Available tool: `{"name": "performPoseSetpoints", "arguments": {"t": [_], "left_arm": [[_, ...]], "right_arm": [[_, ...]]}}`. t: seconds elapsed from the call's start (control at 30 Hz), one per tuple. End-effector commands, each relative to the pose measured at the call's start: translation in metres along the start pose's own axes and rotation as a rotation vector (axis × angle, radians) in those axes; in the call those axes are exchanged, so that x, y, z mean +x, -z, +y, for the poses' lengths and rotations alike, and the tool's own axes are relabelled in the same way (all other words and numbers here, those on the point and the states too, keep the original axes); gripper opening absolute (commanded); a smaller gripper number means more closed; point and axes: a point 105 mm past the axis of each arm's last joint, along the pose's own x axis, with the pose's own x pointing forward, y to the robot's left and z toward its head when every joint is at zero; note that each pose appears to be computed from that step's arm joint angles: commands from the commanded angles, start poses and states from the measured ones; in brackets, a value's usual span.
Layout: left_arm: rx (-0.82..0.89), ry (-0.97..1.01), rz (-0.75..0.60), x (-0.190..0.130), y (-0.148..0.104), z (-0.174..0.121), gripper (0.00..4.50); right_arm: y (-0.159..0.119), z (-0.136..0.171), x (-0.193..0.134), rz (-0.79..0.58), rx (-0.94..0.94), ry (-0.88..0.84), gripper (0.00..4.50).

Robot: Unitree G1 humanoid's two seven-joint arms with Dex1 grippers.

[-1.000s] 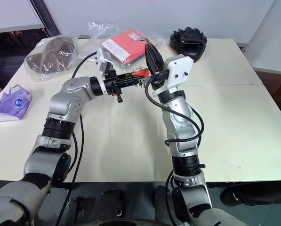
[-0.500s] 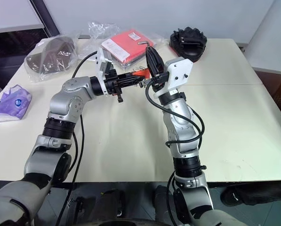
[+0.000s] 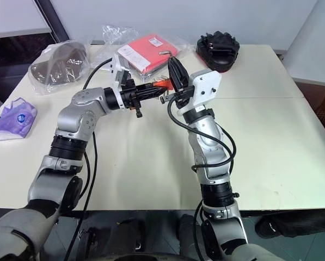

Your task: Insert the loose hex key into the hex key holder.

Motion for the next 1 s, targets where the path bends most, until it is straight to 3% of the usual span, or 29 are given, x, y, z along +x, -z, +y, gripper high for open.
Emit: {"name": "performPoseSetpoints", "arguments": {"t": [0.03, 0.27, 0.3, 0.37, 0.43, 0.53, 0.77, 1.0], "left_arm": [[0.048, -0.005, -0.053, 0.001, -0.019, 0.002, 0.00], [0.048, -0.003, -0.057, 0.002, -0.020, 0.002, 0.00], [0.047, -0.003, -0.058, 0.002, -0.020, 0.002, 0.00], [0.045, -0.003, -0.057, 0.002, -0.020, 0.001, 0.00], [0.044, -0.002, -0.056, 0.002, -0.020, 0.001, 0.00], [0.042, -0.003, -0.057, 0.003, -0.020, 0.001, 0.00], [-0.026, -0.007, -0.060, 0.001, -0.013, -0.001, 0.00], [-0.184, -0.008, -0.002, 0.007, 0.017, -0.015, 0.00]], "right_arm": [[-0.013, 0.005, 0.001, -0.049, -0.010, -0.021, 0.05], [-0.008, 0.001, -0.003, -0.027, -0.013, -0.003, 0.05], [-0.007, 0.001, -0.003, -0.022, -0.012, -0.005, 0.73], [-0.005, 0.002, -0.004, -0.007, -0.007, -0.012, 1.53], [-0.005, 0.003, -0.008, 0.004, -0.005, -0.025, 2.60], [-0.006, 0.002, -0.018, 0.021, -0.009, -0.035, 2.60], [-0.015, -0.013, -0.081, 0.165, -0.012, -0.047, 2.60], [-0.014, -0.050, -0.128, 0.308, -0.116, 0.088, 2.60]]}}
